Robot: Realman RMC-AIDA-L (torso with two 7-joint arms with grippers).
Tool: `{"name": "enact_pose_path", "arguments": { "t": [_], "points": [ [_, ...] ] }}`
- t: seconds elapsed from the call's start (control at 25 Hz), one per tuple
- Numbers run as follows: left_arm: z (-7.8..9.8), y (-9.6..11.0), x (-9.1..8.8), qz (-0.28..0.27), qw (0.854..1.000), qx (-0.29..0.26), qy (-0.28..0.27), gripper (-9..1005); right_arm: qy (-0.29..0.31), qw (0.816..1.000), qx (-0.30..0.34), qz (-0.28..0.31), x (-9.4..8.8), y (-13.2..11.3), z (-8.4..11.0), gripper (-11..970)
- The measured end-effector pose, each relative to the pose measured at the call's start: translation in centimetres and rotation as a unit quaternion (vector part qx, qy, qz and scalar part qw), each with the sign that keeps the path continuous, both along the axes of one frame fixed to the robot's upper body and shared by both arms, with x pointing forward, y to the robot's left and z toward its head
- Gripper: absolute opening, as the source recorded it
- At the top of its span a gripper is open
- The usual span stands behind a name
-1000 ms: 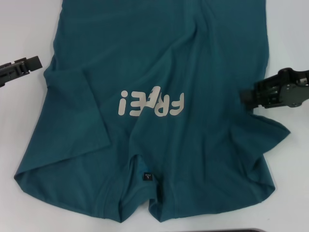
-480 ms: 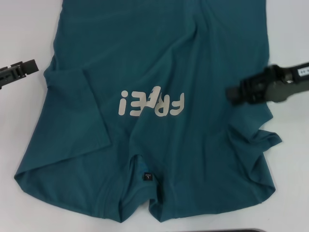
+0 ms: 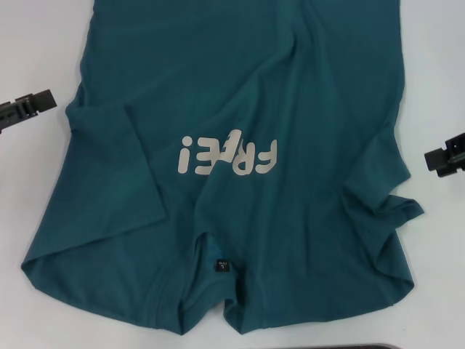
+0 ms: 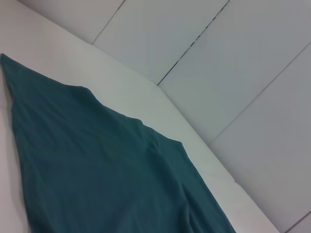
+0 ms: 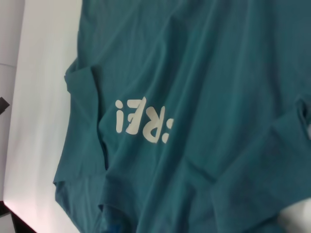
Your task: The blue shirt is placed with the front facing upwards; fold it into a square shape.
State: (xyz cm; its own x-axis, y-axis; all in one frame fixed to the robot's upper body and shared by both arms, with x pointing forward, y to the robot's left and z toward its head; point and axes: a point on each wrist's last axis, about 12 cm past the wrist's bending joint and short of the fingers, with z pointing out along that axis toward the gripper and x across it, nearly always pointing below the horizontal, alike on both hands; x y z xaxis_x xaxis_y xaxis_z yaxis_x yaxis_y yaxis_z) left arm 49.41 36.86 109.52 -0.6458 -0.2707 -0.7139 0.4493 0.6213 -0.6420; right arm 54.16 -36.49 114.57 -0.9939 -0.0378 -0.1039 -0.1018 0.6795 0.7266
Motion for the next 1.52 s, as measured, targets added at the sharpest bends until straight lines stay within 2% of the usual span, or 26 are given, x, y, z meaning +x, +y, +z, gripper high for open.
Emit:
{"name": "enact_pose_path", "arguments": {
  "t": [0.36,0.8,1.52],
  "points": [
    [0.0,0.1,0.0,0.005,1.000,0.001,0.000,703,0.050,0.998,-0.016,0.026,-0.7,1.8,-2.1,367],
    [-0.1,0.1,0.1,0.010,1.000,0.003,0.001,702,0.071,0.997,0.006,0.014,-0.3,4.3,-4.4,366],
    [-0.3,0.1,0.4,0.021,1.000,0.008,0.002,702,0.084,0.996,0.001,-0.010,-0.3,4.6,-5.6,365]
  ]
}}
